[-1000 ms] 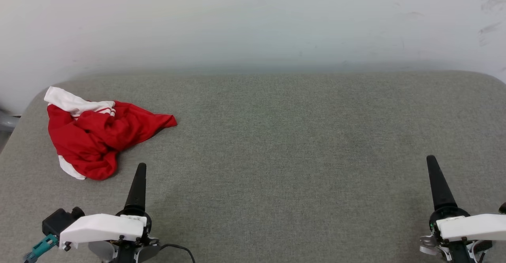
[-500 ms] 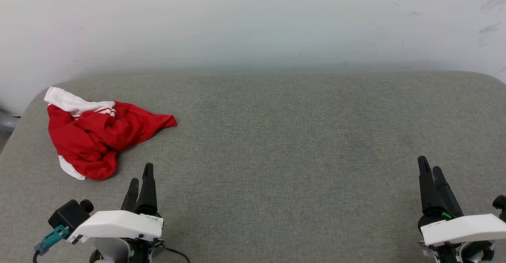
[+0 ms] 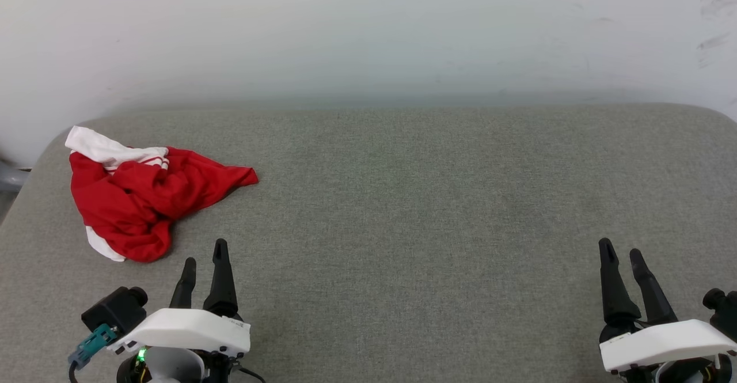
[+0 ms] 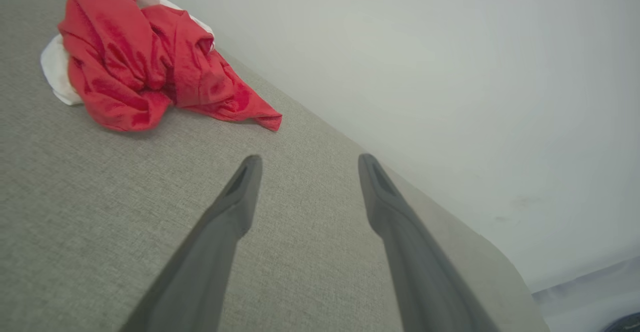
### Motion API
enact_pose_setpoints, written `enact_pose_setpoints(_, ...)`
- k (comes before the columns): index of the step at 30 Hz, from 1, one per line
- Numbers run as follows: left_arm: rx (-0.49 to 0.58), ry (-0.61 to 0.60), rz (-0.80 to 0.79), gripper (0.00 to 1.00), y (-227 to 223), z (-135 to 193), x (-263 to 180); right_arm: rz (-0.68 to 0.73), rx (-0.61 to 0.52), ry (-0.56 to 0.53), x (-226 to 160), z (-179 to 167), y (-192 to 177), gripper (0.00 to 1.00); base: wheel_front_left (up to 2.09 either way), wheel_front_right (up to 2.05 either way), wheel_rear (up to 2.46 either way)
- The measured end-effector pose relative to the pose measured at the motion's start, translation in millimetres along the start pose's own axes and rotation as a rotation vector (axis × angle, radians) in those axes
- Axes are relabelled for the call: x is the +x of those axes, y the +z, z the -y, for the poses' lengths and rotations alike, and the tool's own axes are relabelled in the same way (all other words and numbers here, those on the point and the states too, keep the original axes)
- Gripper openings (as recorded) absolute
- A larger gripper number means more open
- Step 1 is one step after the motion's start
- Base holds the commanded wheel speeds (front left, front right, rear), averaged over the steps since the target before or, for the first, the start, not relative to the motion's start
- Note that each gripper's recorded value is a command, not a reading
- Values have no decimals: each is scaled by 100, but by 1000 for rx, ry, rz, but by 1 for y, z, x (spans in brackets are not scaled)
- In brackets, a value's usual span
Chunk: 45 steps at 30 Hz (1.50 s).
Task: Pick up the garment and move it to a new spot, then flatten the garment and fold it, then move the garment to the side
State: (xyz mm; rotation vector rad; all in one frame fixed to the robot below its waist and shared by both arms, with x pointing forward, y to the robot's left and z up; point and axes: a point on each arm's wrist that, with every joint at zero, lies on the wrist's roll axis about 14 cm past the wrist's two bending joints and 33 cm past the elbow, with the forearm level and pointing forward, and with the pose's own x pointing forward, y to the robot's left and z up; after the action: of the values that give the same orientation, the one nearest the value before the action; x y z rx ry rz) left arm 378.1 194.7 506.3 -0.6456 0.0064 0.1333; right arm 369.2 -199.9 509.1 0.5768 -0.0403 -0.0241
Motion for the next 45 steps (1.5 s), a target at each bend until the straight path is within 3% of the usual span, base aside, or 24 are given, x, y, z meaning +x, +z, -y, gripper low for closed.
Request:
enact_pose_setpoints(23,284,-39,78,100,7,11,-5,24,-283,48,-3,-8,2,100,0,0,0)
enact_pose_setpoints(45,470,-99,152,100,15,27,-10,68,-473,98,-6,-20,9,100,0,0,0)
